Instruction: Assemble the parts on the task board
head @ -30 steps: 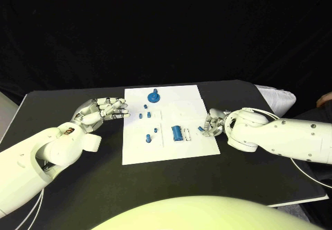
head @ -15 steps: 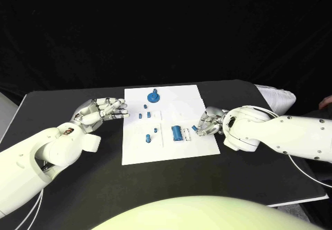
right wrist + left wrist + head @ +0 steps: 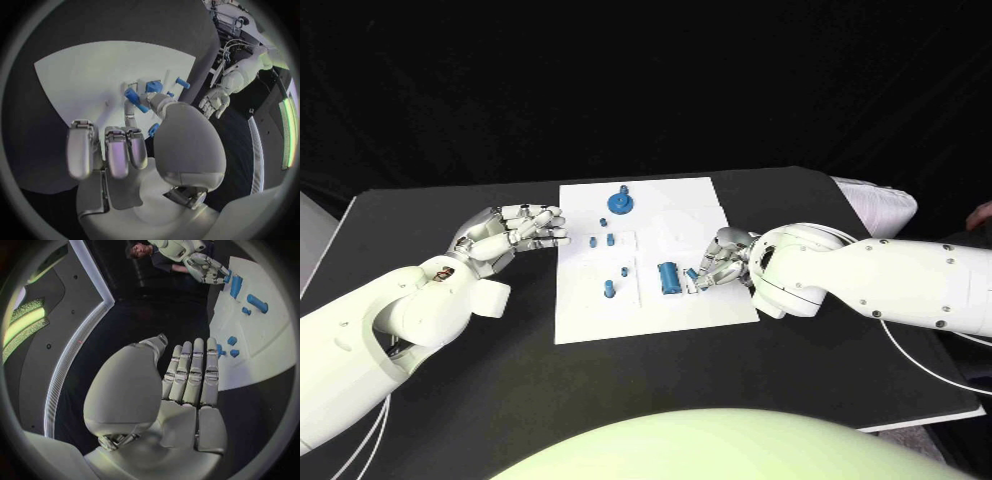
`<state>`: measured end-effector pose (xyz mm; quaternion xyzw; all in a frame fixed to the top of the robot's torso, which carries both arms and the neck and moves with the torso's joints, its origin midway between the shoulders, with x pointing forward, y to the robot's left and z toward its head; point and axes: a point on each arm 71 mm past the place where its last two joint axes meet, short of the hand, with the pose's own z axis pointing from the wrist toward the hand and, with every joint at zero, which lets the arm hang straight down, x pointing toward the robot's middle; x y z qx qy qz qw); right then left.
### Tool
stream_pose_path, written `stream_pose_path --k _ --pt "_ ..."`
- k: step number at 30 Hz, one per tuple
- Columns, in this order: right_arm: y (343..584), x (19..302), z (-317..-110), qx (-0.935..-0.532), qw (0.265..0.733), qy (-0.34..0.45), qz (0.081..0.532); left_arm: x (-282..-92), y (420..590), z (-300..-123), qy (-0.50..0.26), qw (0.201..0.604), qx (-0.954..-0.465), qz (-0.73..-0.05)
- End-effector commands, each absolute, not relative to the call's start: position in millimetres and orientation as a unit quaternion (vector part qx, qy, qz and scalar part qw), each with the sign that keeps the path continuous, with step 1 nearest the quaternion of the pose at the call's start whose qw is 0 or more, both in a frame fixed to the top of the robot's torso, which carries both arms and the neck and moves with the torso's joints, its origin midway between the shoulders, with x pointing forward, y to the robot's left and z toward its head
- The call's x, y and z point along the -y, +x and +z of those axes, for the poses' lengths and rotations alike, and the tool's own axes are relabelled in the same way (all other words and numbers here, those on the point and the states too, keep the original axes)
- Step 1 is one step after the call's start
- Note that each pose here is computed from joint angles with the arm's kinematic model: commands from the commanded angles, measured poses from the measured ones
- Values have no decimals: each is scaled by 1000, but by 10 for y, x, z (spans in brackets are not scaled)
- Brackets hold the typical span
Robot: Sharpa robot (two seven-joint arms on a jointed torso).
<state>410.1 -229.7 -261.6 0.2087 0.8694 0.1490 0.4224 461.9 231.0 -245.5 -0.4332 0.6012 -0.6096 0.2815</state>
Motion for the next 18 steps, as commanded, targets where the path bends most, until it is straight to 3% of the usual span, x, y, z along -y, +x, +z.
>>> stream_pose_path --k 1,18 --pt "4089 2295 -2671 -878 409 208 134 -2291 4612 -2445 -429 277 -601 -614" --pt "4158 2229 -2683 -865 449 184 124 -2293 4613 -2447 -429 277 -602 -614"
